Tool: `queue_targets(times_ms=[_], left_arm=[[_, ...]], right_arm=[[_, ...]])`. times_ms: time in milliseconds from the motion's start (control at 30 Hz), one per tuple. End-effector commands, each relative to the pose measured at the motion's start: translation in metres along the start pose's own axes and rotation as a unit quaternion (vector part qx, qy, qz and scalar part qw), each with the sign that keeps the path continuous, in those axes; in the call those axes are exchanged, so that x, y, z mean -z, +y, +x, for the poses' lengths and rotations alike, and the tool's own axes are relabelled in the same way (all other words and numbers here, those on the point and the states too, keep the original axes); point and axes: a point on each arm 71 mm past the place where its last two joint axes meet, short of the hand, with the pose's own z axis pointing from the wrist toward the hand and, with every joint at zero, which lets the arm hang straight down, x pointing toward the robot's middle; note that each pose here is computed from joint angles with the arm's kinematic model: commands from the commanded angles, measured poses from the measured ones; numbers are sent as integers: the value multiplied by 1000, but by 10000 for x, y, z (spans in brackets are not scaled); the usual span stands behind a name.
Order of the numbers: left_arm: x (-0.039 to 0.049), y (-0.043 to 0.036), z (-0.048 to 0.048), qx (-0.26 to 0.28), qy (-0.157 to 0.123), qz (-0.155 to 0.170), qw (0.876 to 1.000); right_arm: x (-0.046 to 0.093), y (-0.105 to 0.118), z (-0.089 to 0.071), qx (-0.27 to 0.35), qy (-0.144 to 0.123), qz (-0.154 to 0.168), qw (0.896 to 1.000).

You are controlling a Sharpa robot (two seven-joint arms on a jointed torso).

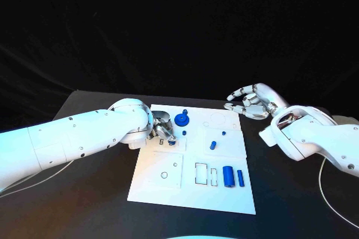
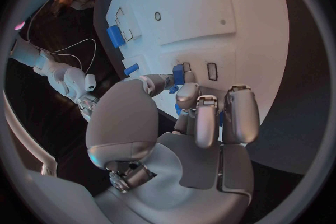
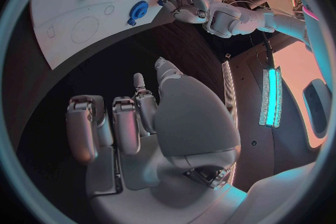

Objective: Assemble the parts on the task board

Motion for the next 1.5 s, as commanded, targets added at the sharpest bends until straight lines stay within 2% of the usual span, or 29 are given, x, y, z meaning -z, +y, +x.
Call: queue_targets(times_ms=[33, 733, 933, 1500], left_arm=[[-2, -18, 6, -19, -3, -2, 1000], [16, 39, -17, -42, -19, -13, 999], [22, 49, -8, -46, -13, -15, 999], [17, 10, 47, -46, 13, -10, 999]], right_arm=[[1, 3, 15, -2, 6, -2, 1000], [1, 3, 18, -3, 6, -3, 1000], [2, 0, 19, -3, 7, -3, 1000], [5, -12, 33, -3, 11, -1, 1000]])
